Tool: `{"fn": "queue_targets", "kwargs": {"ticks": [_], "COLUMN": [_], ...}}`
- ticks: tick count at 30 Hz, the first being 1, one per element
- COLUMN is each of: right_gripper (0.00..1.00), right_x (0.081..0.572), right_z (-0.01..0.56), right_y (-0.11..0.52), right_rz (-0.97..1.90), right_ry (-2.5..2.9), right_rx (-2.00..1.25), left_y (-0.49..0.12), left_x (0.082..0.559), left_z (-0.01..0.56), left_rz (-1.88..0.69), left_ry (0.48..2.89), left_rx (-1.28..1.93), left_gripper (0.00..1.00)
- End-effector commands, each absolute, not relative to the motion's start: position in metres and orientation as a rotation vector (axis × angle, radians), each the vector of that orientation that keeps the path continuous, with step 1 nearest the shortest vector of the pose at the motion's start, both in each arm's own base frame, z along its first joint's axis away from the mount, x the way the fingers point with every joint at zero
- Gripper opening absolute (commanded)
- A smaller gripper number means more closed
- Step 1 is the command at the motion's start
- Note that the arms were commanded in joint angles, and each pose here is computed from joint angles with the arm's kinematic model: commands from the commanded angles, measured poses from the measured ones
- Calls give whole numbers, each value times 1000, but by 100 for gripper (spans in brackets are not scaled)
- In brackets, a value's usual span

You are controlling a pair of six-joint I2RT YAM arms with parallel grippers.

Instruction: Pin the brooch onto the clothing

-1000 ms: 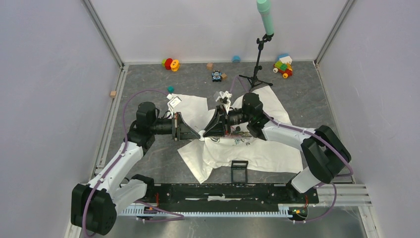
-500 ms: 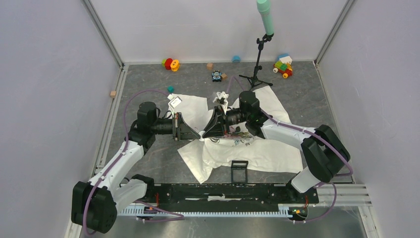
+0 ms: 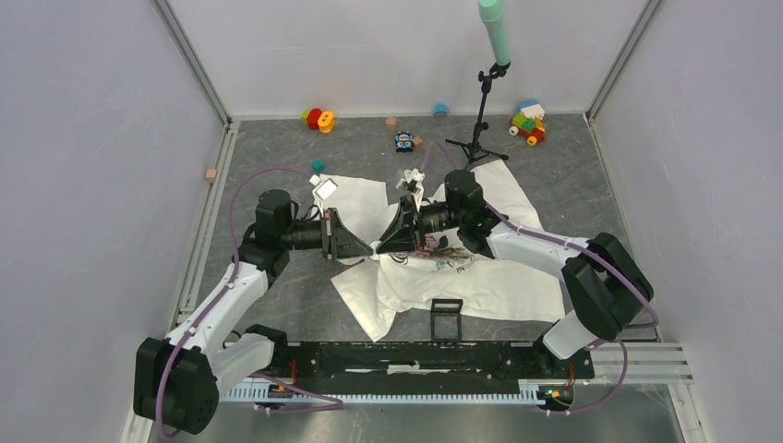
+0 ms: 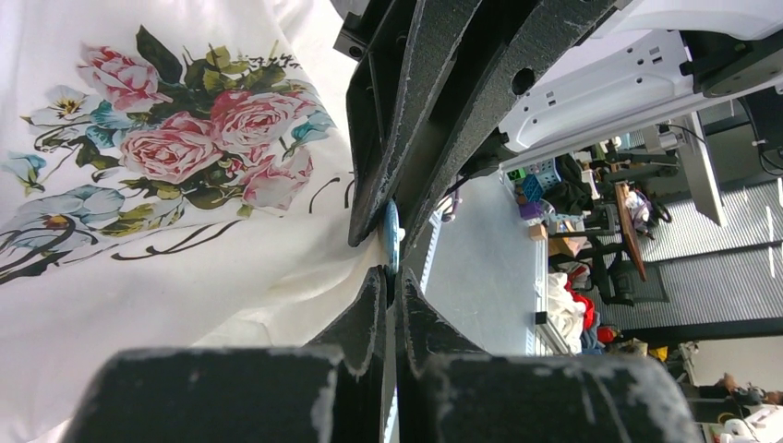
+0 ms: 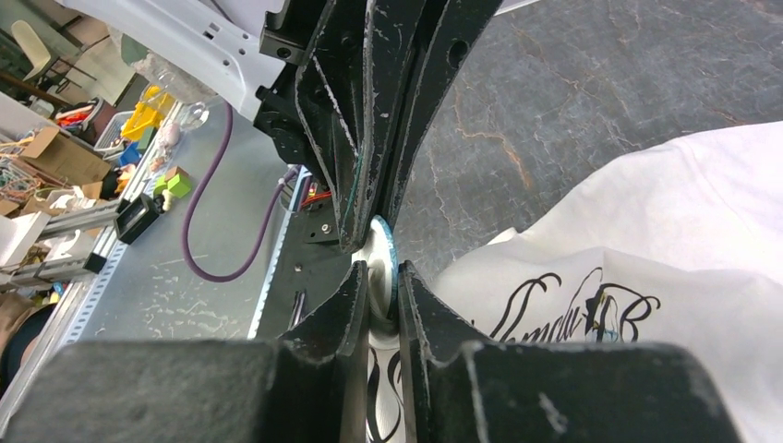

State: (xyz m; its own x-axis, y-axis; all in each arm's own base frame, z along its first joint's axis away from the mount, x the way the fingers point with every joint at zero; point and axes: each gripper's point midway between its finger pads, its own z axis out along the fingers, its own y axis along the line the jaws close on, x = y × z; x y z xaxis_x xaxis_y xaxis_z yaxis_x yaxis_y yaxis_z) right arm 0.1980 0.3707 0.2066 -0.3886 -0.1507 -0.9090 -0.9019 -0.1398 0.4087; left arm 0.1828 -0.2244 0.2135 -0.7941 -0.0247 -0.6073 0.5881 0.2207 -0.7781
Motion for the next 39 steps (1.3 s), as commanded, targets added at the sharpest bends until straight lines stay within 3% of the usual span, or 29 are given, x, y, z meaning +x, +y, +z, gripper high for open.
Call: {"fn": "queue_targets", "kwargs": {"ticks": [1,39], "right_gripper": [17,16], "right_x": [217,228], "right_z": [194,180], "right_y": [372,350], "right_rz": [1462,1402], "right_ry": [1570,1639], "right_rx": [-1116,-1032], "left_y": [-229,-217], "left_x": [179,202], "left_z": [239,224], "left_rz": [-1620,-1446], "left_ry": [1858,1957], "left_rx": [651,536], "left_gripper": [2,2]}}
